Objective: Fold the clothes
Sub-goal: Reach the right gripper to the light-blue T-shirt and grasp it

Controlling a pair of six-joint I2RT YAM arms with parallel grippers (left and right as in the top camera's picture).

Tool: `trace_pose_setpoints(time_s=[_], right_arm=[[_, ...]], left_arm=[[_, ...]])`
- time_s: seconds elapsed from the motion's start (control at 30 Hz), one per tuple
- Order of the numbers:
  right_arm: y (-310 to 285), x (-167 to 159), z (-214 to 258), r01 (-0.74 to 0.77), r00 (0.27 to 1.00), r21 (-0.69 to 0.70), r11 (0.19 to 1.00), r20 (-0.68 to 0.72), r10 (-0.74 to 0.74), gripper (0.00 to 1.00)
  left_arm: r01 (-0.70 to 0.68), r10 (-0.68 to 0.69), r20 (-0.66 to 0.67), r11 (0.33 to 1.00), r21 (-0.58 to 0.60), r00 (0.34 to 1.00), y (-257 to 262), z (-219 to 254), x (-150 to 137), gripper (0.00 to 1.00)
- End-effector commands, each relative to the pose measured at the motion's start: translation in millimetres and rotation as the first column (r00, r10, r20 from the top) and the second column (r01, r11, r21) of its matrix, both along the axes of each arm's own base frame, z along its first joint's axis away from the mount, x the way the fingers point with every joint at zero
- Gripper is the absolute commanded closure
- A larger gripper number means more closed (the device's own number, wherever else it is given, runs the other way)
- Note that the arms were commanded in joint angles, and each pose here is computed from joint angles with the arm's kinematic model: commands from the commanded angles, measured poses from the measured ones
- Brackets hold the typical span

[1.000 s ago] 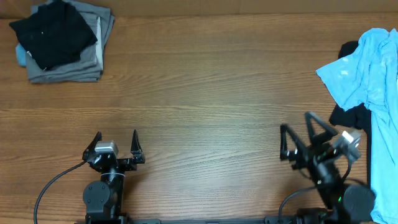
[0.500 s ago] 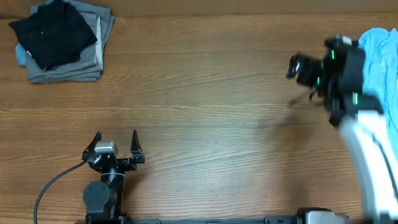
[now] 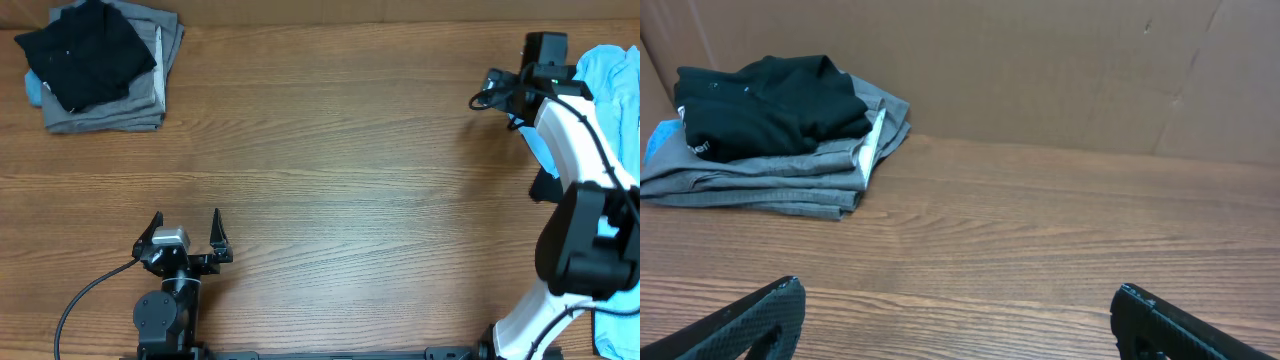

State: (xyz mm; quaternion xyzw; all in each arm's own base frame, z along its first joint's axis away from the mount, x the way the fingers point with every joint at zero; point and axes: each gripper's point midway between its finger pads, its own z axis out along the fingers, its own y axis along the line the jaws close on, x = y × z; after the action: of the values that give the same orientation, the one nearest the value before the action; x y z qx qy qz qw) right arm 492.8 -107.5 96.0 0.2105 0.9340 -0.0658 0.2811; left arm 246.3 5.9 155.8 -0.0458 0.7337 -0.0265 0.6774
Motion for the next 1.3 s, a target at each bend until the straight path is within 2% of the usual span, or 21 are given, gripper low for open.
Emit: trace_pose_setpoints(time_s=[0.0,0.57,0.83,1.07,1.27], right_arm=[[-29.4,9.7,-0.1,0.045,0.998,-0.012,0.999,0.037,-0.044,0.0],[-41.4,17.0,-64.3,0.086,0.996,0.066,0.994,-0.008,-0.086,0.07],[-42.2,19.8,-73.1,0.094,0.996,0.071,0.993,-0.006,-0.094,0.07],[-44.6,13.8,-102.6,0.112,0.992,0.061,0.992,-0.061,-0.108,0.1],[-47.8,10.6,-110.6,0.124,0.99,0.043,0.991,-0.081,-0.12,0.26]], left_arm=[[-0.004,0.004,0.005,1.0,0.013,1.0,0.3,0.3,-0.2,0.0],[-0.004,0.004,0.005,1.0,0.013,1.0,0.3,0.3,-0.2,0.0],[-0.003,0.003,0.005,1.0,0.013,1.0,0.3,0.3,-0.2,0.0],[-0.003,0.003,0.005,1.0,0.013,1.0,0.3,0.3,-0.2,0.0],[-0.003,0.003,0.005,1.0,0.013,1.0,0.3,0.3,-0.2,0.0]])
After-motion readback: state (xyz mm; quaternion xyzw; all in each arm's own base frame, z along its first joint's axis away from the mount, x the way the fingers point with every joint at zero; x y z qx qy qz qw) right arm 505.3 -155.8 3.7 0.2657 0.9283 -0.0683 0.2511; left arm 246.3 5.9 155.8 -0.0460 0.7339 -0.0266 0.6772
